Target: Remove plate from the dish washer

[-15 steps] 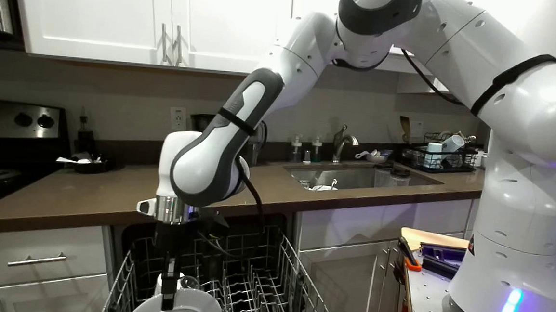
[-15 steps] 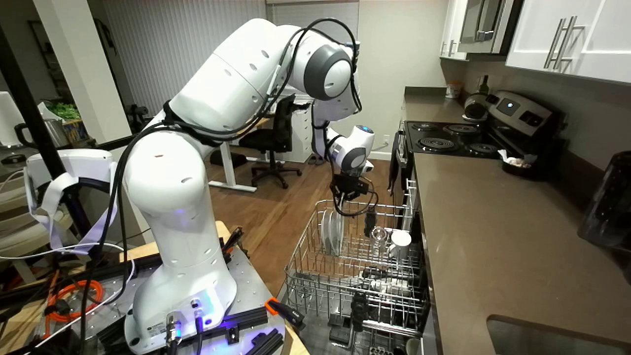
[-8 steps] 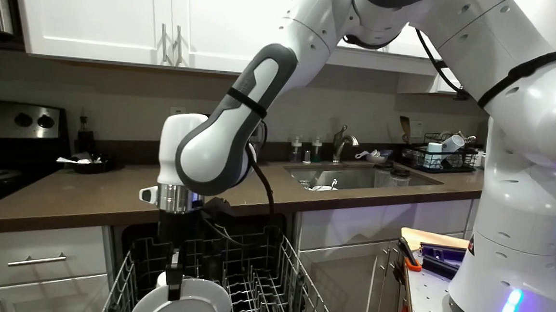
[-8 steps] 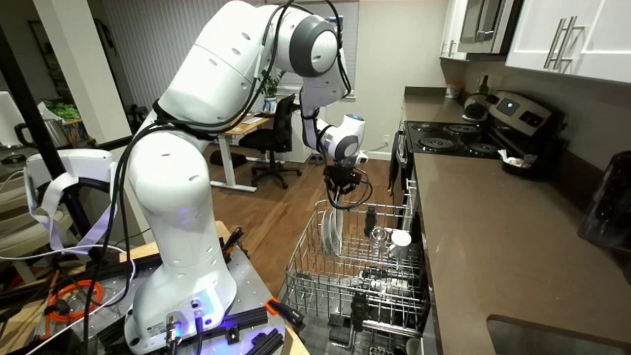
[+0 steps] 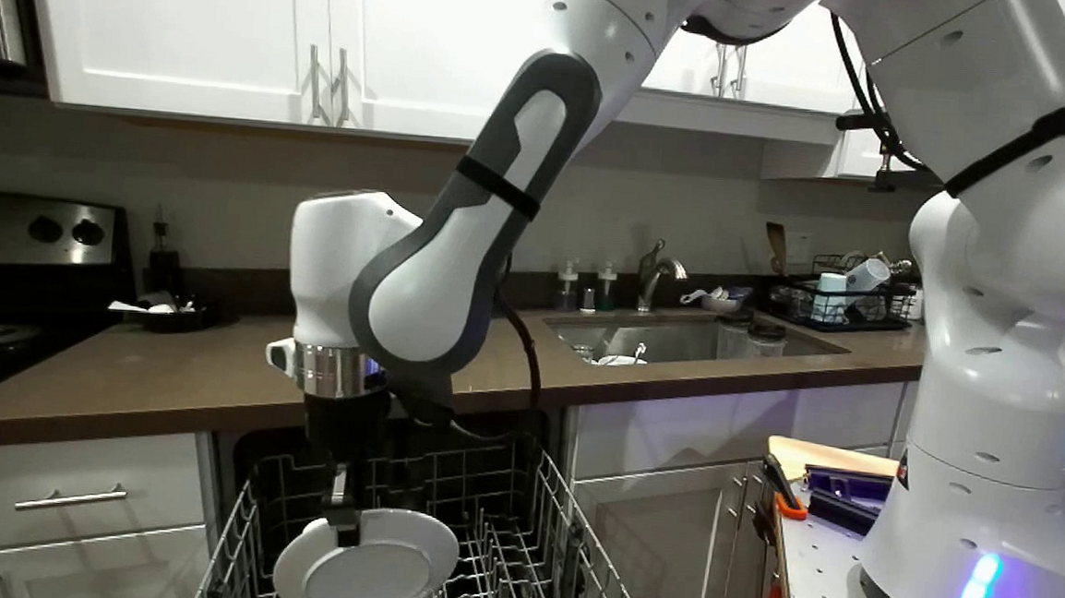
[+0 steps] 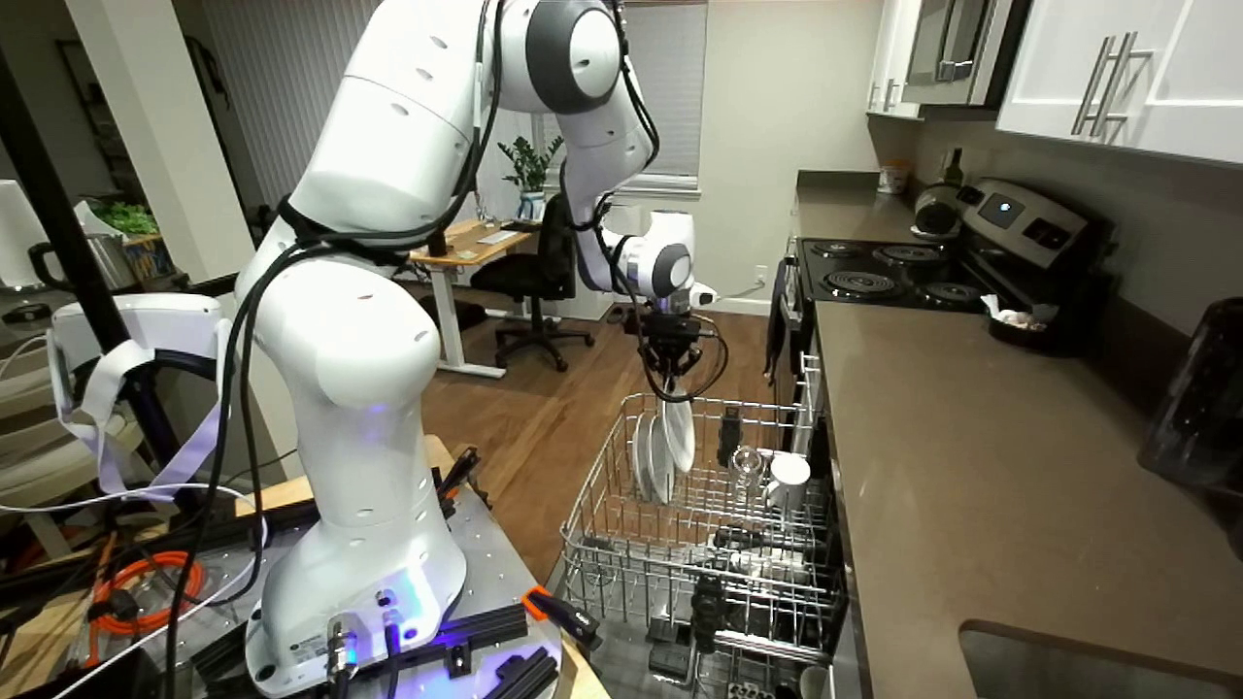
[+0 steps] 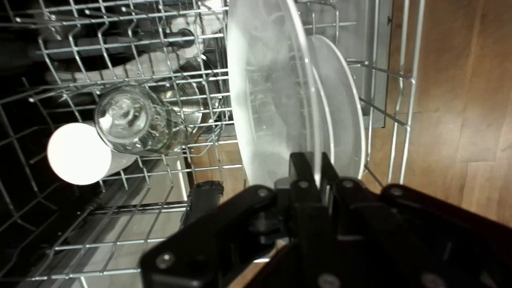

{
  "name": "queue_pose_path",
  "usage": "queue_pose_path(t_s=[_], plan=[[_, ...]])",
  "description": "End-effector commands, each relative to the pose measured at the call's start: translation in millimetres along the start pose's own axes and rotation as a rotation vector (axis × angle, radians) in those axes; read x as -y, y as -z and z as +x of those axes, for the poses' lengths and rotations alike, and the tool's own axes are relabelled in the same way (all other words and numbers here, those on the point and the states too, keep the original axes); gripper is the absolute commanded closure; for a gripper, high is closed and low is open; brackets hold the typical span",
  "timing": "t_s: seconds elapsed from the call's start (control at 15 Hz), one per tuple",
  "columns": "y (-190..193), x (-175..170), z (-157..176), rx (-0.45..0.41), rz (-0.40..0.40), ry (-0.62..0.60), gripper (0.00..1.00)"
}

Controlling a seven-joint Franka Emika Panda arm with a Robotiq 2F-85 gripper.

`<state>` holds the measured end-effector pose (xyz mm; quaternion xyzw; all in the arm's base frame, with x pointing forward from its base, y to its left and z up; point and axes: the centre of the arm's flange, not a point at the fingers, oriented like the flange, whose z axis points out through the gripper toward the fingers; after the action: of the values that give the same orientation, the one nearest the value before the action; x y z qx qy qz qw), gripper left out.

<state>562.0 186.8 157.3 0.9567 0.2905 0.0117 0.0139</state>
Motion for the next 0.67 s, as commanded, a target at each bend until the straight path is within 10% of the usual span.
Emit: queue_pose_path(t_s=[0.0,0.6], plan=[[5.6,-1.7,-8.7,0.065,-0.145,-0.048,0.92],[-5.5,-12.2,-17.2,0.013,-0.117,-0.045,0.92]])
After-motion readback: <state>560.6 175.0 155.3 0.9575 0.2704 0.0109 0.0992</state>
